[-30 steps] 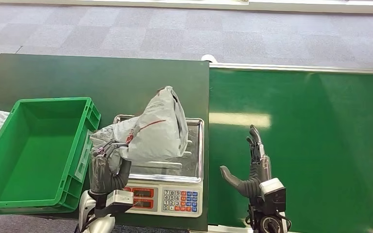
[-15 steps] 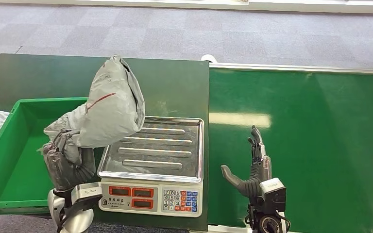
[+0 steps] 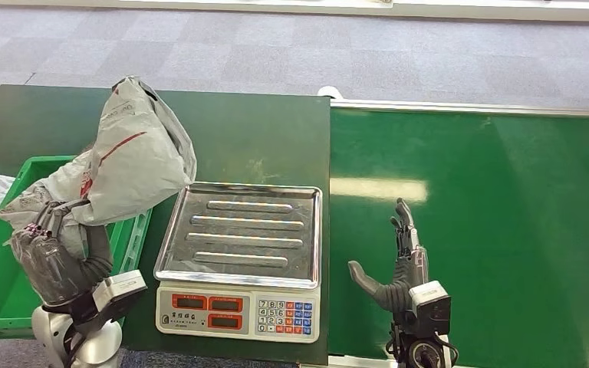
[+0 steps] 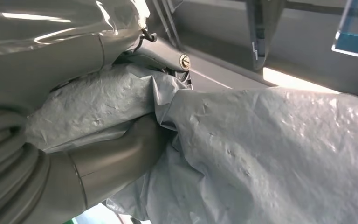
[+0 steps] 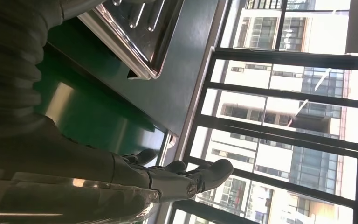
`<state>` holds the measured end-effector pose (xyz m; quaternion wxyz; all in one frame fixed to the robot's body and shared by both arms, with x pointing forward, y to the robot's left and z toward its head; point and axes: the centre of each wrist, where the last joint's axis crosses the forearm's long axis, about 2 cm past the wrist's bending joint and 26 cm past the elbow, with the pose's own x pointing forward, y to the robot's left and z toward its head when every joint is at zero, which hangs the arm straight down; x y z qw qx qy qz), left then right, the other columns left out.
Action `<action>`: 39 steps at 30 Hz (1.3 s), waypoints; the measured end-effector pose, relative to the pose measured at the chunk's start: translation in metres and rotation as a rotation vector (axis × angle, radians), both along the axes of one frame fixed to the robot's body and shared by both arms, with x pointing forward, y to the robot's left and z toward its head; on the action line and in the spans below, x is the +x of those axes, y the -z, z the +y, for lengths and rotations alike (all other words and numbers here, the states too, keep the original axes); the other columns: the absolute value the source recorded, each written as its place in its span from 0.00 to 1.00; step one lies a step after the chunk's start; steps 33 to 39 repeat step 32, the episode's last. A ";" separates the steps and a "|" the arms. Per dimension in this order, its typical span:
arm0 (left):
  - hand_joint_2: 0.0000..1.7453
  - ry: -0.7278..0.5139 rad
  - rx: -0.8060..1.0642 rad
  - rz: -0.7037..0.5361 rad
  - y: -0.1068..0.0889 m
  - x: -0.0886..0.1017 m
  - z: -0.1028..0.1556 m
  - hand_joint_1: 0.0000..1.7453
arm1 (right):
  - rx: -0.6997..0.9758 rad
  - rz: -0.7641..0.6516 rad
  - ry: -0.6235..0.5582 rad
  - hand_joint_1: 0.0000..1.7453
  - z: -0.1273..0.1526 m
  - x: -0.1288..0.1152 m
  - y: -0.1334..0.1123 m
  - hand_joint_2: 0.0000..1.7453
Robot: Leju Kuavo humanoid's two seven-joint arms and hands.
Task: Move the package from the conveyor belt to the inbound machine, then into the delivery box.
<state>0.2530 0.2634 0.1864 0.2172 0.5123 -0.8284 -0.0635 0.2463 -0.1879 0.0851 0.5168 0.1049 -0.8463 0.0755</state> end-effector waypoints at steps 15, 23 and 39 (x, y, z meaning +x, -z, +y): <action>1.00 -0.355 0.113 0.375 0.038 0.000 0.033 1.00 | -0.015 0.025 0.008 0.00 -0.002 -0.004 0.003 1.00; 1.00 -0.401 0.069 0.444 0.051 0.000 0.041 0.98 | -0.016 0.025 0.009 0.00 -0.002 -0.005 0.002 1.00; 1.00 -0.448 0.049 0.436 0.055 -0.004 0.063 0.98 | -0.017 0.022 0.008 0.00 -0.002 -0.005 0.002 1.00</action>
